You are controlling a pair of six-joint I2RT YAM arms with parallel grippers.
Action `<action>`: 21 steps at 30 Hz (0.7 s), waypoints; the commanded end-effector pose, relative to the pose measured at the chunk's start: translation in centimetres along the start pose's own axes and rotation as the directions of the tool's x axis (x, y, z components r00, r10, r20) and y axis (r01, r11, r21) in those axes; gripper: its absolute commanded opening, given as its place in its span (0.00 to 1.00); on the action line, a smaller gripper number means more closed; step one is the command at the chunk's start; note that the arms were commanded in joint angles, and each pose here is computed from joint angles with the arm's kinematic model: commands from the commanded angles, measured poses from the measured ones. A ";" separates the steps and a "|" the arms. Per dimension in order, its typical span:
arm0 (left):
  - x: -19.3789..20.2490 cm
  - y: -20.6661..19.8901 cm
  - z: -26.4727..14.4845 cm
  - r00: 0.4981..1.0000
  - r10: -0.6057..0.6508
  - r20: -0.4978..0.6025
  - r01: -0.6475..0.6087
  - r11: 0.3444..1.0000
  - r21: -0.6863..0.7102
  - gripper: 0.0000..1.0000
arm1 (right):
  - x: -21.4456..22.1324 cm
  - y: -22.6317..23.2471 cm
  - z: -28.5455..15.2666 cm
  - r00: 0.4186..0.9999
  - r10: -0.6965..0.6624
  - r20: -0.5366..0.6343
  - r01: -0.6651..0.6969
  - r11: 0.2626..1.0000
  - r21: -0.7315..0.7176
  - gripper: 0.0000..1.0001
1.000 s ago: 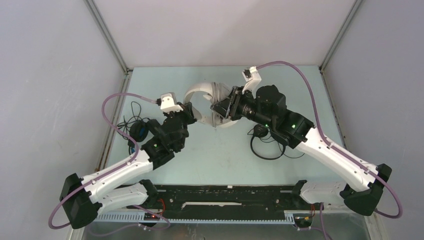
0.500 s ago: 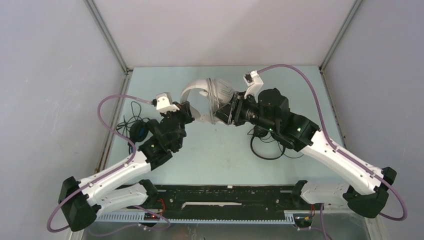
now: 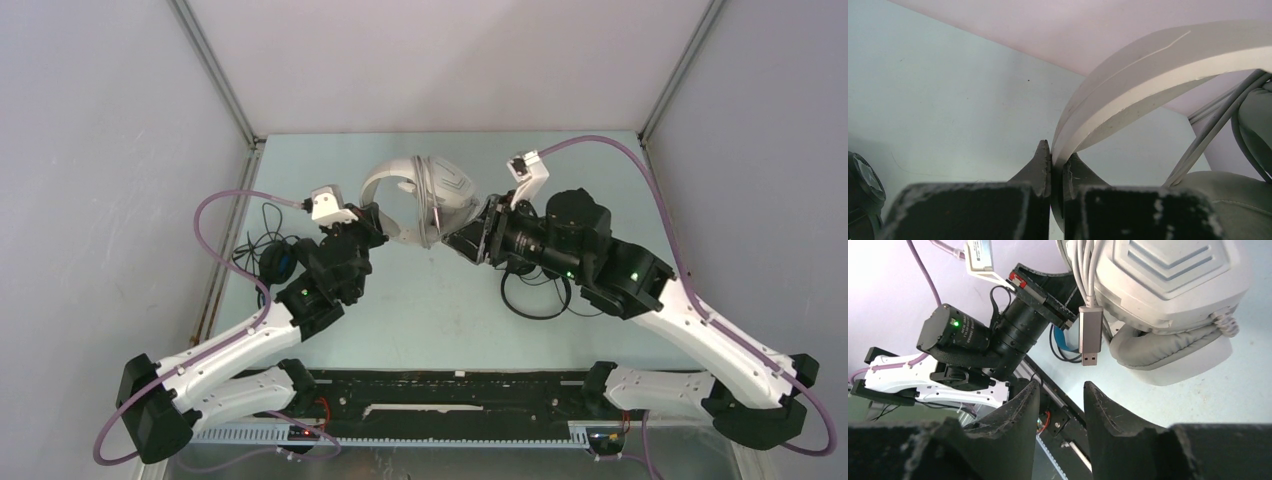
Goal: Wrap the headphones
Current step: Wrap the headphones cable around the headphones.
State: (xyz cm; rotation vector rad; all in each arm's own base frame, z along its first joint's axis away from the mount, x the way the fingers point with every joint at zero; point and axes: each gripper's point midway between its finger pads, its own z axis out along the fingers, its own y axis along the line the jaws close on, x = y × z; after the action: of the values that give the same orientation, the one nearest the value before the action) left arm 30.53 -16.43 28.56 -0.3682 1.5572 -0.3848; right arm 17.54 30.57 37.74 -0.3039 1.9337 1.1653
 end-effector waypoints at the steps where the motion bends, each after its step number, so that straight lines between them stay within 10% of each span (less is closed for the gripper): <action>1: -3.4 -0.6 -0.2 0.984 -0.144 0.102 0.143 0.990 0.018 0.00 | -4.4 1.2 -1.6 0.984 -0.057 0.172 0.056 0.998 0.009 0.39; 21: -4.0 -0.7 -0.4 0.985 -0.135 0.105 0.133 0.991 0.022 0.00 | -6.4 1.0 2.9 0.955 -0.255 0.150 0.215 0.946 0.242 0.38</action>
State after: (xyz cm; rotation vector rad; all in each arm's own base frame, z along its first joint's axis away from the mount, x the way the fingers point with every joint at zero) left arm 30.44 -16.19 28.63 -0.3655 1.5570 -0.3747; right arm 21.88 32.89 41.33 -0.3070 1.8135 0.8764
